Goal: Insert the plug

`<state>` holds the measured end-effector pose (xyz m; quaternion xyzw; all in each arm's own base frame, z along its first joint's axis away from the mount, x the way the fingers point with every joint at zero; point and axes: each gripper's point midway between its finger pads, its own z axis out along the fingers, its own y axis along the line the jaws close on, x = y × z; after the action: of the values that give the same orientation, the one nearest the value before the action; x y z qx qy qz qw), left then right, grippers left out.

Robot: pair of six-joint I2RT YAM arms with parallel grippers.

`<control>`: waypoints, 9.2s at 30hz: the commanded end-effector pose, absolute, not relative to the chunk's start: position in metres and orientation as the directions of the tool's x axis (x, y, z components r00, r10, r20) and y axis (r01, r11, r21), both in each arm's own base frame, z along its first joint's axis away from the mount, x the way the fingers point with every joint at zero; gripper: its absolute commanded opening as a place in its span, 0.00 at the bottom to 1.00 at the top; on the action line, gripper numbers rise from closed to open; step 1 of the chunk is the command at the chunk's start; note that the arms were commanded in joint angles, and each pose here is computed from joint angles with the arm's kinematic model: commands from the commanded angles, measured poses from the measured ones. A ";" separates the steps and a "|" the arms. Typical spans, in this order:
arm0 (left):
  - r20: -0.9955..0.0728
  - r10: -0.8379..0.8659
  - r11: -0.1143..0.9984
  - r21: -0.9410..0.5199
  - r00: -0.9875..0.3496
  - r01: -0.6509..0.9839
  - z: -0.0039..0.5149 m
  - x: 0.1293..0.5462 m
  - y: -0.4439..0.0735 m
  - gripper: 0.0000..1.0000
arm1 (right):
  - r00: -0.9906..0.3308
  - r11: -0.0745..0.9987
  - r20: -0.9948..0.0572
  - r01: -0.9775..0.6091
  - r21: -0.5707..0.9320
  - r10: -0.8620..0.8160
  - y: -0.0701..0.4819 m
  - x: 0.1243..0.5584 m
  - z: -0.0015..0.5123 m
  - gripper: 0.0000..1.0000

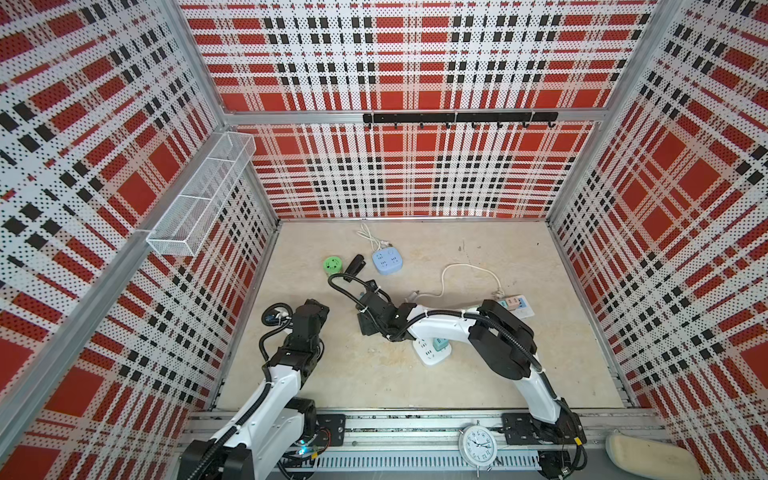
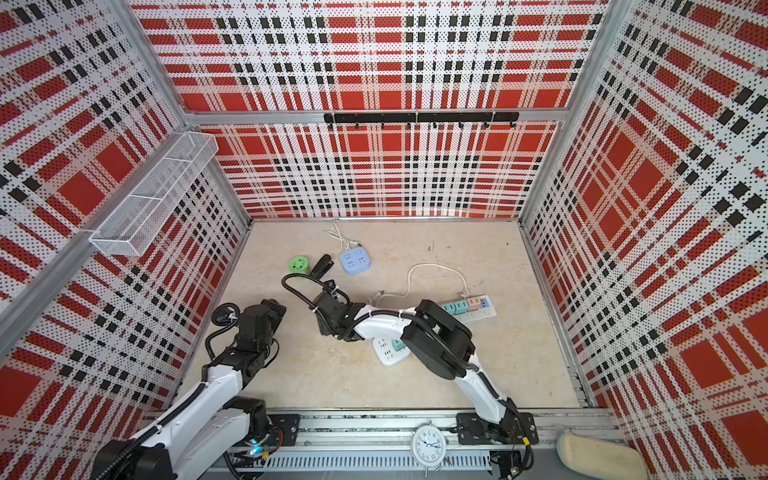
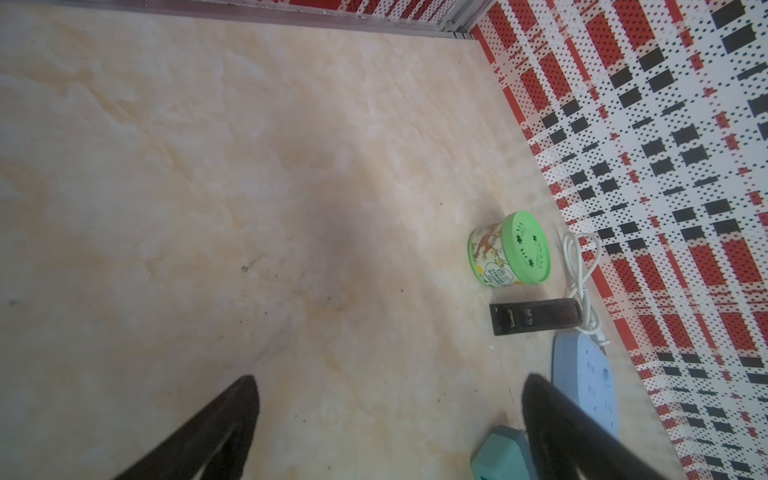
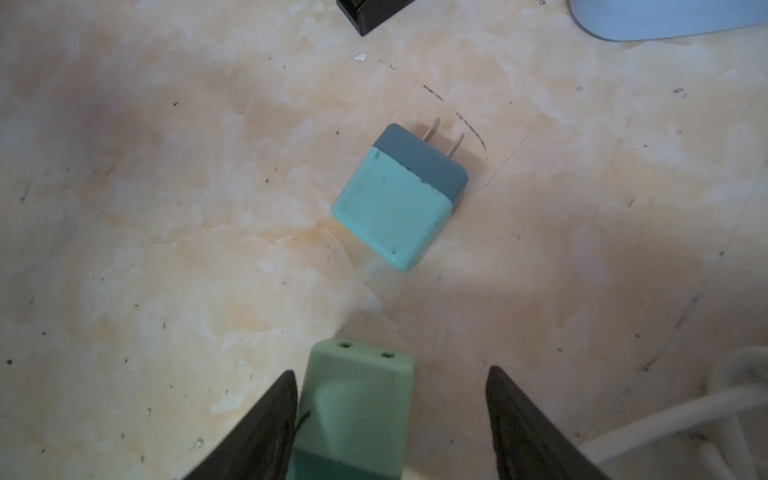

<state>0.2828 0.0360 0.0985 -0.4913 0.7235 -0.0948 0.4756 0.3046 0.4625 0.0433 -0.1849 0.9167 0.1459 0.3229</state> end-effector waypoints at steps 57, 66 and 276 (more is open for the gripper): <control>-0.796 -0.520 0.823 -0.564 -0.311 0.069 0.188 0.309 -0.080 0.98 | -0.081 0.885 -0.995 -0.465 -0.014 -0.058 0.294 0.257 0.264 0.11; -0.911 -0.281 0.816 -0.392 -0.301 0.424 0.231 0.285 -0.168 0.81 | 0.136 0.914 -0.985 -0.376 -0.155 -0.111 0.222 0.239 0.252 0.06; -0.564 0.695 0.604 0.122 -0.445 0.788 0.081 0.182 -0.320 0.00 | -0.049 0.992 -0.990 -0.008 0.129 0.129 0.064 0.274 0.174 1.00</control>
<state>0.1818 -0.3232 0.0748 0.4392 0.8446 -0.0972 0.2903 0.2702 0.0614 0.1539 0.0297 0.7427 0.0327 0.6682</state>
